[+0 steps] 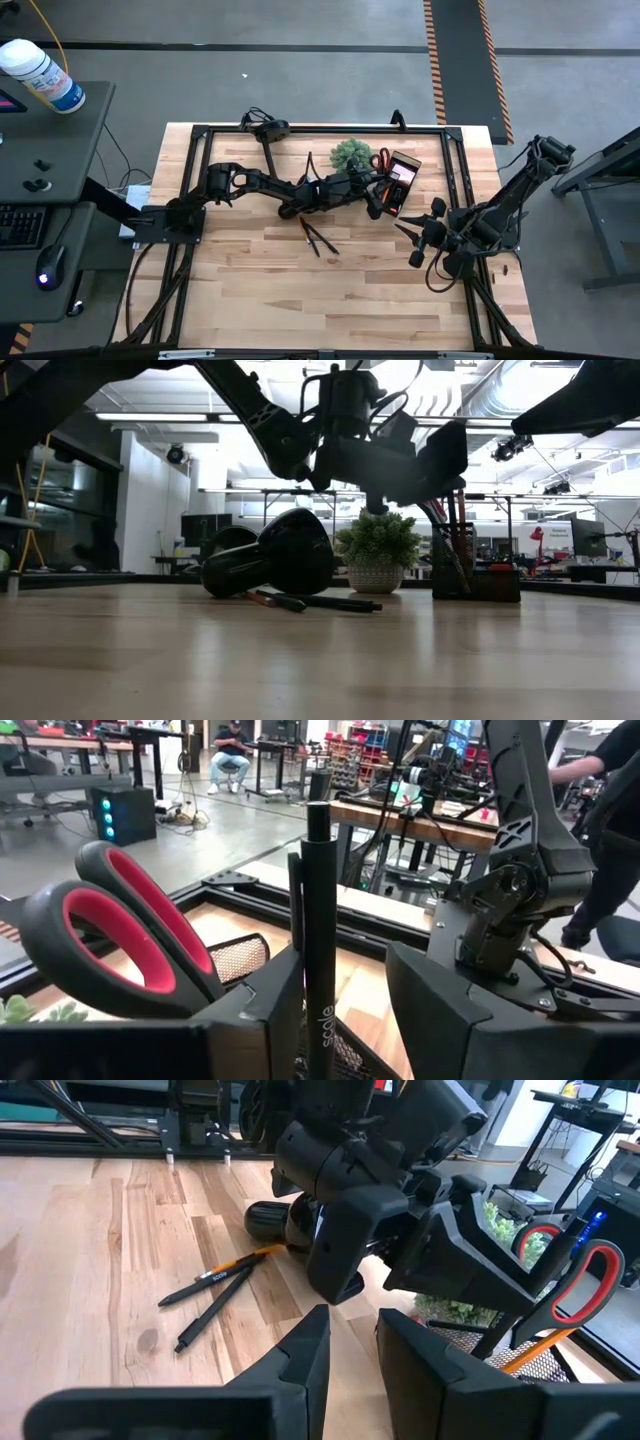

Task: Pick and place office supplies into organizer
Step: Put the right black pen into the desk organizer

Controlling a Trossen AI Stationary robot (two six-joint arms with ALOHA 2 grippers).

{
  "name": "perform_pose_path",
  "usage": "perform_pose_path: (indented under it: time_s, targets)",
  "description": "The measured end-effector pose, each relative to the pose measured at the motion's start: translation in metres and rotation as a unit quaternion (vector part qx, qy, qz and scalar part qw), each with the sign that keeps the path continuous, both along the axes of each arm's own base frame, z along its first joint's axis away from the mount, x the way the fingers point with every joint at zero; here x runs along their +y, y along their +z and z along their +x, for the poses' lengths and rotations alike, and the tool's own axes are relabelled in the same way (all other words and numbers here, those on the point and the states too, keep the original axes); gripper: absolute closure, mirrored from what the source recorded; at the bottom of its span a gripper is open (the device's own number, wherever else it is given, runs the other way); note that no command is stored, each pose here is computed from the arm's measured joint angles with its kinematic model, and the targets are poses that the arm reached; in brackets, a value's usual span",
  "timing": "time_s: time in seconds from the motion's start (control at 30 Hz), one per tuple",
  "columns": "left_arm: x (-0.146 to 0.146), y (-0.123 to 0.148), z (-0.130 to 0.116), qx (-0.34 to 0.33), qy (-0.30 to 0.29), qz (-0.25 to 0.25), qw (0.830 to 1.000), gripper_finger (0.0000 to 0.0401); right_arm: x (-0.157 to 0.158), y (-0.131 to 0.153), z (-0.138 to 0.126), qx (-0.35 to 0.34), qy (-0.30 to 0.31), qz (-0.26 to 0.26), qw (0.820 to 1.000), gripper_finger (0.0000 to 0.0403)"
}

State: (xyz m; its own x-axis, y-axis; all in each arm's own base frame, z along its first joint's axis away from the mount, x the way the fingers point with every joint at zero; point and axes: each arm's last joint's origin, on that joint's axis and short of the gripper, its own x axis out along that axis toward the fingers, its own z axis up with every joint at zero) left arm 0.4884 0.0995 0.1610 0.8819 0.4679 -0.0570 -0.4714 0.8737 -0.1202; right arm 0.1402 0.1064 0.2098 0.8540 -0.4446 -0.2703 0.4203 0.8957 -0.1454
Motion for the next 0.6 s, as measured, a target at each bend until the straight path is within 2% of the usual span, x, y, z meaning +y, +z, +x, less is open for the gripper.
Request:
perform_pose_path:
  time_s: [0.47, 0.6]
  targets:
    - [-0.0006, -0.0036, 0.0000, 0.018, -0.012, -0.004, 1.000, 0.0212, 0.0000, 0.0000, 0.0000, 0.000, 0.000, 0.000, 1.000, 0.0324]
    - [0.0001, -0.0085, -0.0012, 0.044, 0.014, -0.008, 0.999, 0.0193, 0.0000, 0.0000, 0.0000, 0.000, 0.000, 0.000, 1.000, 0.0324]
